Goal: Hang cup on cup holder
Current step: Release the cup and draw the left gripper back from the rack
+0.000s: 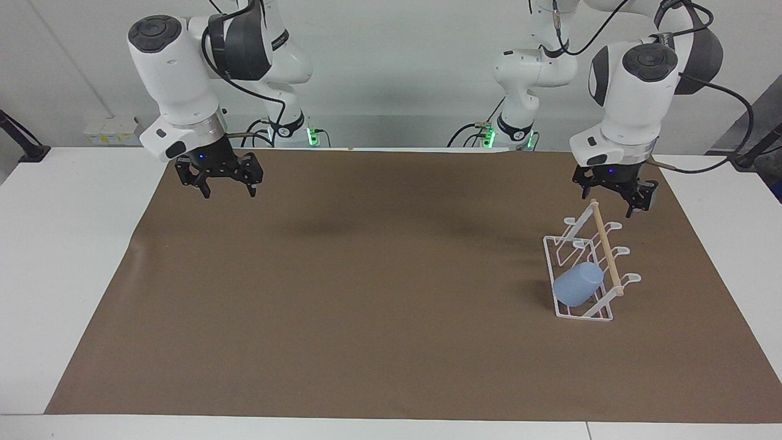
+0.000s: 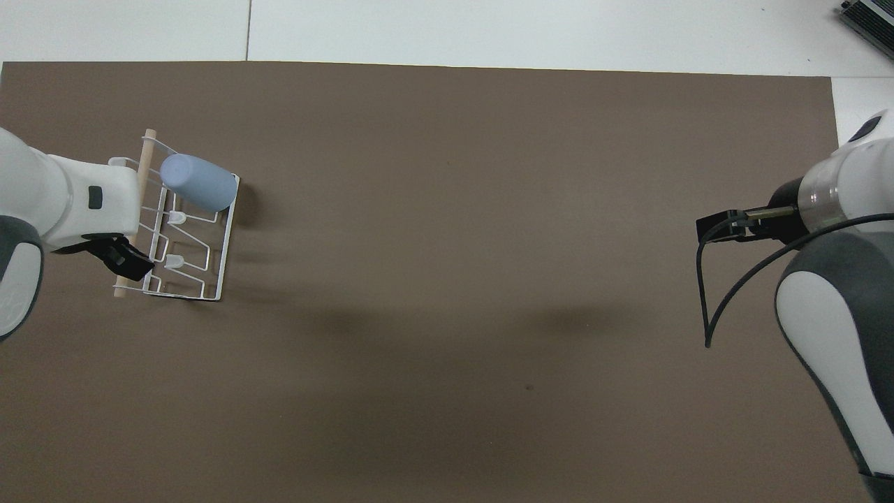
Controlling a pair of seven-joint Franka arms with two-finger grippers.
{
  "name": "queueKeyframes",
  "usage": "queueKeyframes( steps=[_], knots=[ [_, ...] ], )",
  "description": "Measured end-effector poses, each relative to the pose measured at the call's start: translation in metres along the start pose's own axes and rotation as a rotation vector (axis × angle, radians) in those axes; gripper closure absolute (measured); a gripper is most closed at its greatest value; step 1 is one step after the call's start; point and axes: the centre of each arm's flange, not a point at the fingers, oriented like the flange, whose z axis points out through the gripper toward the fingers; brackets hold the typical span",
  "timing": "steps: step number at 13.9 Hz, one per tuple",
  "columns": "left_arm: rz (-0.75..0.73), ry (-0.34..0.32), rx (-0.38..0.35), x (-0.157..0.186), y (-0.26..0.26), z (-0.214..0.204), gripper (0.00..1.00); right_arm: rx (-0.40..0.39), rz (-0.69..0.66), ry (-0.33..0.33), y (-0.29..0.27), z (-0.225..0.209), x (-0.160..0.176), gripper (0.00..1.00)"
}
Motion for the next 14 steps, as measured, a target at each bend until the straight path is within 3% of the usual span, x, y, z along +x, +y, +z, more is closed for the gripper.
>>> queueKeyframes(
  steps=[3,6,10,14],
  knots=[
    [-0.239,0.025,-0.112,-0.008,0.015,-0.021,0.00,0.000,0.000,0.000,0.000,0.000,0.000,0.00],
    [-0.339,0.034,-0.202,-0.014,0.008,-0.050,0.00,0.000,0.000,0.000,0.000,0.000,0.000,0.00],
    [-0.367,0.050,-0.215,-0.020,-0.010,-0.093,0.00,0.000,0.000,0.000,0.000,0.000,0.000,0.00],
    [-0.469,0.042,-0.218,-0.025,-0.011,-0.105,0.00,0.000,0.000,0.000,0.000,0.000,0.000,0.00]
  ],
)
